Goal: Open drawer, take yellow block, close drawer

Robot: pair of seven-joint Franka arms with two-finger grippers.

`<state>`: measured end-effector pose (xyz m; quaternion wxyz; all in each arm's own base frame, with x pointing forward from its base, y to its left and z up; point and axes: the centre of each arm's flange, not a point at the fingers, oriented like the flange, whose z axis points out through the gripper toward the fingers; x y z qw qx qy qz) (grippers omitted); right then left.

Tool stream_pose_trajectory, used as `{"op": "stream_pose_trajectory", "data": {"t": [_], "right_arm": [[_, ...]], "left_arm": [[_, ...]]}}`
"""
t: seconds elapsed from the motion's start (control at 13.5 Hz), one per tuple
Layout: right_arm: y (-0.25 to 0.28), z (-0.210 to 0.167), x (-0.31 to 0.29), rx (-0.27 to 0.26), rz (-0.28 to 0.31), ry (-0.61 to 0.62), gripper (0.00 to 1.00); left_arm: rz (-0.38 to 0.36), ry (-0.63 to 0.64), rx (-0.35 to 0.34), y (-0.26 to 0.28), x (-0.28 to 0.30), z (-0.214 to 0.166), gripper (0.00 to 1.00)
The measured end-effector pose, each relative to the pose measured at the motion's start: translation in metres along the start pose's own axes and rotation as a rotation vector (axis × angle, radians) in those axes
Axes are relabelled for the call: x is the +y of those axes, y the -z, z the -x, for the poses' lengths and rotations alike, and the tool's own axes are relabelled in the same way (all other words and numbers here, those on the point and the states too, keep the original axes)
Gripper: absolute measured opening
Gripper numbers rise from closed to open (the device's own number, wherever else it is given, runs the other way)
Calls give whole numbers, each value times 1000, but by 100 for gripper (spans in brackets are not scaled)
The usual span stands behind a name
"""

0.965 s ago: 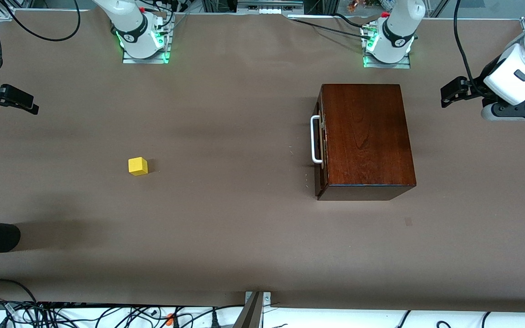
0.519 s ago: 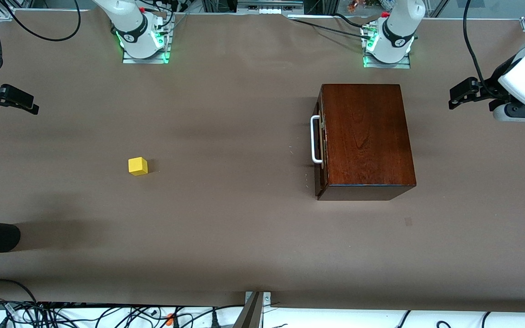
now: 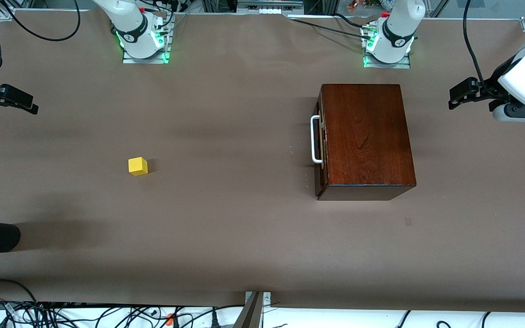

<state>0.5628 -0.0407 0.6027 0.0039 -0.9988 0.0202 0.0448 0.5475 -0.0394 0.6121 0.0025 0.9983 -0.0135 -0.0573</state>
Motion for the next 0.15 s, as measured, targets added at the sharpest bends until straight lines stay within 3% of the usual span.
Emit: {"op": "stream_pose_trajectory", "data": {"t": [0.15], "right_arm": [[0, 0, 0, 0, 0, 0, 100]], "left_arm": [[0, -1, 1, 0, 0, 0, 100]]}}
